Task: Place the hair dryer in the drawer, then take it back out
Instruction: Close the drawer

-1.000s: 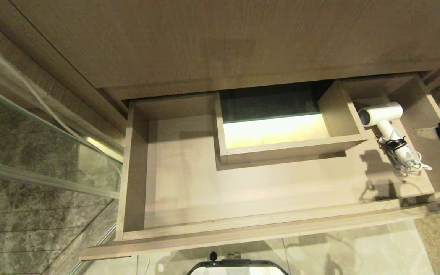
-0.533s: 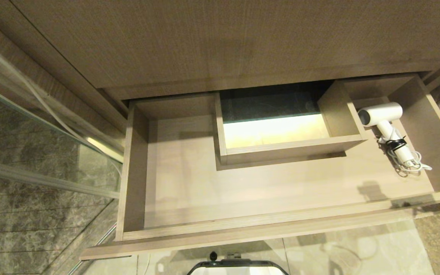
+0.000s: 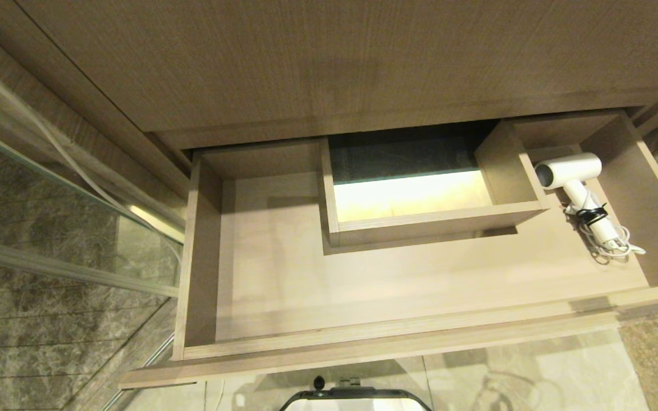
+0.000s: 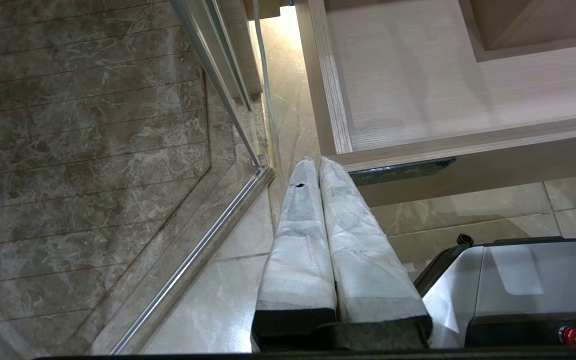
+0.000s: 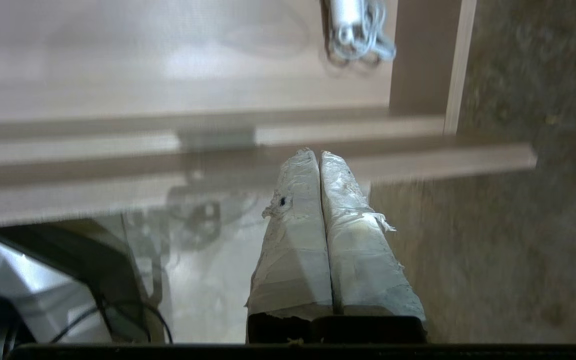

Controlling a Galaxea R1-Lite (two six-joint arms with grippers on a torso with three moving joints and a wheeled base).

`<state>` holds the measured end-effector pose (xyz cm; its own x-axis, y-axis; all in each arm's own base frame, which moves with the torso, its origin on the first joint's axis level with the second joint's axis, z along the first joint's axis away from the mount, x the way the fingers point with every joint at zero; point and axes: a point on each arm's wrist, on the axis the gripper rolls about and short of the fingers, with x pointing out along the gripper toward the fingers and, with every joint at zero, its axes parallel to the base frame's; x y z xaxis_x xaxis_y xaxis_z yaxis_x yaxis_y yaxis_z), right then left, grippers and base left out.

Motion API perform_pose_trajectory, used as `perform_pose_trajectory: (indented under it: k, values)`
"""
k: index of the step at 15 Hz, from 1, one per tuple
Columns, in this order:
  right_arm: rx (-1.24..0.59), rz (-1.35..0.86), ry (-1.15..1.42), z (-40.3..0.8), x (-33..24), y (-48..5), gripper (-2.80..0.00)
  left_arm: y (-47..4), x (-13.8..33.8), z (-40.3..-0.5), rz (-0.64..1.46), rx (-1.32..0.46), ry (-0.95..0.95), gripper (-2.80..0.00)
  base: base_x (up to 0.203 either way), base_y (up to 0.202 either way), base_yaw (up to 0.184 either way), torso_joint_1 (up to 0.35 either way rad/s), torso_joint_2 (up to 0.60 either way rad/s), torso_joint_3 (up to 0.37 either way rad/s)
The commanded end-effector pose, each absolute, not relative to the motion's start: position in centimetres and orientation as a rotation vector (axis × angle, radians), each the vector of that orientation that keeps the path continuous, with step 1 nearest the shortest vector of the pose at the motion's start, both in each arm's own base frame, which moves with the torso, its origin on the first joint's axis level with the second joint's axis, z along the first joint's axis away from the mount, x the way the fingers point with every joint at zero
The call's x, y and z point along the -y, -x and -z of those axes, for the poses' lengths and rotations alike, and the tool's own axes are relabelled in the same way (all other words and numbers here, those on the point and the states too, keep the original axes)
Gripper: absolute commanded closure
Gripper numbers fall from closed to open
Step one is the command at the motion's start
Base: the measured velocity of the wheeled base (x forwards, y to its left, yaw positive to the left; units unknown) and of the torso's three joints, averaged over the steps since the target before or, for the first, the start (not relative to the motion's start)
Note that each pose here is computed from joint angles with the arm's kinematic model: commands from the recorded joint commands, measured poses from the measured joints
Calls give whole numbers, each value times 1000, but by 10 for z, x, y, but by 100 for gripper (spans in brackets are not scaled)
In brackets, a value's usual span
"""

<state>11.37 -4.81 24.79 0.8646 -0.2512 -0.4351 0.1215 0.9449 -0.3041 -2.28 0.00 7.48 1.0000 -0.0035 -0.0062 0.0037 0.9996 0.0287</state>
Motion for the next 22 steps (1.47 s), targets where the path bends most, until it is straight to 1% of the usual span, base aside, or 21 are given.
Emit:
perform_pose_trajectory:
  k: [1,5,7,11,15,18,22]
  values:
    - [-587,190,259,-227,37,-89,0,23,0,-74,3,-8,-29,0,0,0,0,0,0,0]
    - [-914,133,193,-175,25,-59,0,23,0,-74,3,-8,-29,0,0,0,0,0,0,0]
    - [-971,113,190,-160,25,-60,0,23,0,-74,3,-8,-29,0,0,0,0,0,0,0]
    - [-1069,74,168,-147,37,-88,0,23,0,-74,3,-8,-29,0,0,0,0,0,0,0]
    - [-1060,74,173,-133,60,-140,0,23,0,-74,3,-8,-29,0,0,0,0,0,0,0]
    - [-1014,89,190,-134,77,-179,0,23,0,-74,3,-8,-29,0,0,0,0,0,0,0]
    - [-958,105,208,-137,90,-209,0,23,0,-74,3,-8,-29,0,0,0,0,0,0,0]
